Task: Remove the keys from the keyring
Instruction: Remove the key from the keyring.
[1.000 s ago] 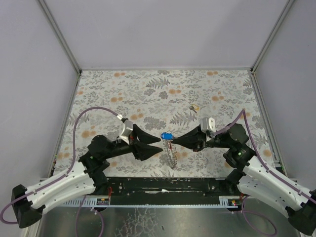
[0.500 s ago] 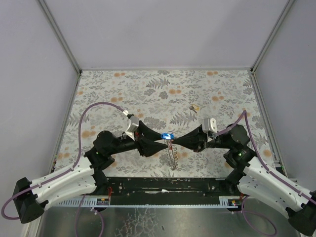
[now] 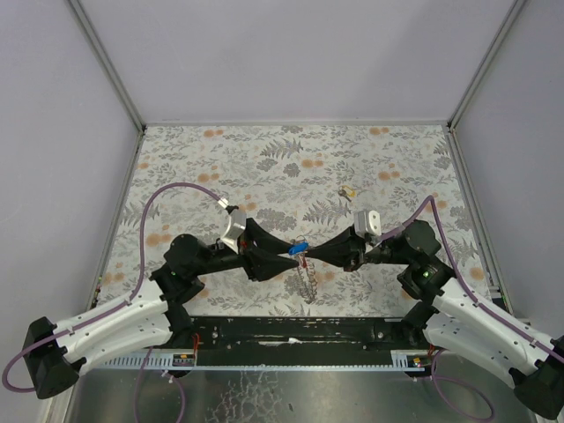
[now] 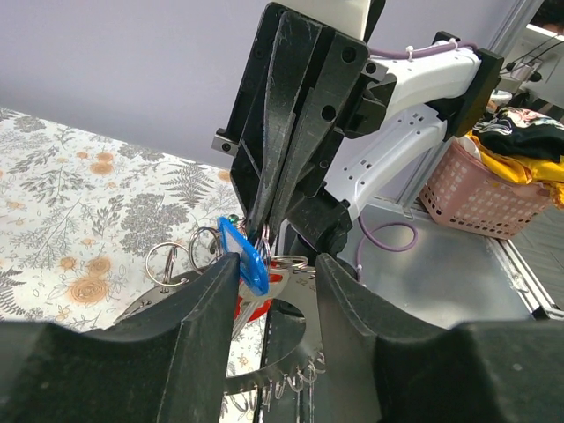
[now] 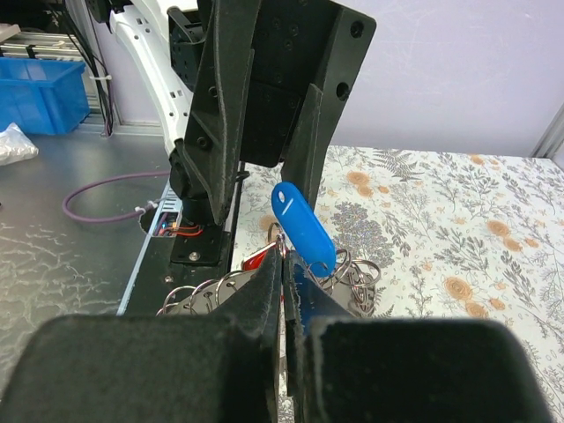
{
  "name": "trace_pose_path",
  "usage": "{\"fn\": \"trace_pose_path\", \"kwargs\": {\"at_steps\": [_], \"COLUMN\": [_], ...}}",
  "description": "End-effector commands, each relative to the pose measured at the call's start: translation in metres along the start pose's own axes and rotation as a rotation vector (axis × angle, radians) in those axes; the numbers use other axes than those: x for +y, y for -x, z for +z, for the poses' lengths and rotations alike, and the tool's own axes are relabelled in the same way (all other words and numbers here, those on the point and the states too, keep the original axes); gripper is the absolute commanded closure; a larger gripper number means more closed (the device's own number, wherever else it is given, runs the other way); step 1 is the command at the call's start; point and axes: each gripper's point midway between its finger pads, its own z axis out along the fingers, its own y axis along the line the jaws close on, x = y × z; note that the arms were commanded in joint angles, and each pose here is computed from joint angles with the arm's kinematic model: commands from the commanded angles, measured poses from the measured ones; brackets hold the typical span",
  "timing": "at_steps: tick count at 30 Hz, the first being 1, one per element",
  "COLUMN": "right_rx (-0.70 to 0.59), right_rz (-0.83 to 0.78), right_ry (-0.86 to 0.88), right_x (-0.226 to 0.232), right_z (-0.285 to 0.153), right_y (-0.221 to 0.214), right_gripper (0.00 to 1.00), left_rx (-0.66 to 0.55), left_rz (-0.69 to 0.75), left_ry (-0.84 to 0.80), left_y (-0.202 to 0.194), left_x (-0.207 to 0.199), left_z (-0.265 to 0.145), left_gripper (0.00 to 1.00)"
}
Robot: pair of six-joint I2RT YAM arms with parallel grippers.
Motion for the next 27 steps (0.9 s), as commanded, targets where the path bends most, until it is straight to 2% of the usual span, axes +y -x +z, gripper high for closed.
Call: {"fn": "trace_pose_path", "kwargs": {"at_steps": [1,6,11,14,16,19,21,24,27], "right_rx": [-0.065,-0.062,-0.057,-0.057,-0.054,-0.049,-0.047,-0.045,-0.045], "right_rz": [-0.09,-0.089,-0.091,-0.092,-0.094,-0.093,-0.094,-0.097,-0.099], "right_ry": [0.013,0.01,0.012,0.014,0.015,0.012,0.013,0.013,0.016], "right_x": [-0.001,-0.001,0.0,0.0,0.0,-0.001,-0.001,-0.001,0.0], "right_z": [0.002,0.001,0.001,0.001,0.001,0.001,0.001,0.001,0.0], "right_y": [0.028,0.028,0.026,0.025,0.025,0.023,0.023,0.023,0.023], "right_gripper": [1.0,1.0,1.0,1.0,1.0,1.0,1.0,1.0,1.0], "left_rx": [-0.044,-0.042,-0.116,-0.097,-0.069,-0.007,0.031,0.076,0.093], "left_rz": [0.056,0.071,0.136,0.136,0.129,0.103,0.081,0.056,0.06], "left_ry": [-0.036,-0.001,0.04,-0.027,-0.099,-0.188,-0.23,-0.234,-0.145], "left_y": [0.016,0.015,0.029,0.024,0.019,0.009,0.002,-0.009,-0.015], "left_x": [-0.005,-0.002,-0.006,-0.017,-0.026,-0.035,-0.038,-0.036,-0.02], "left_z": [0.004,-0.002,-0.022,-0.021,-0.016,-0.007,-0.004,-0.003,-0.003], "left_gripper": [0.62,0.64,0.54,0.54,0.61,0.81,0.86,0.84,0.74]}}
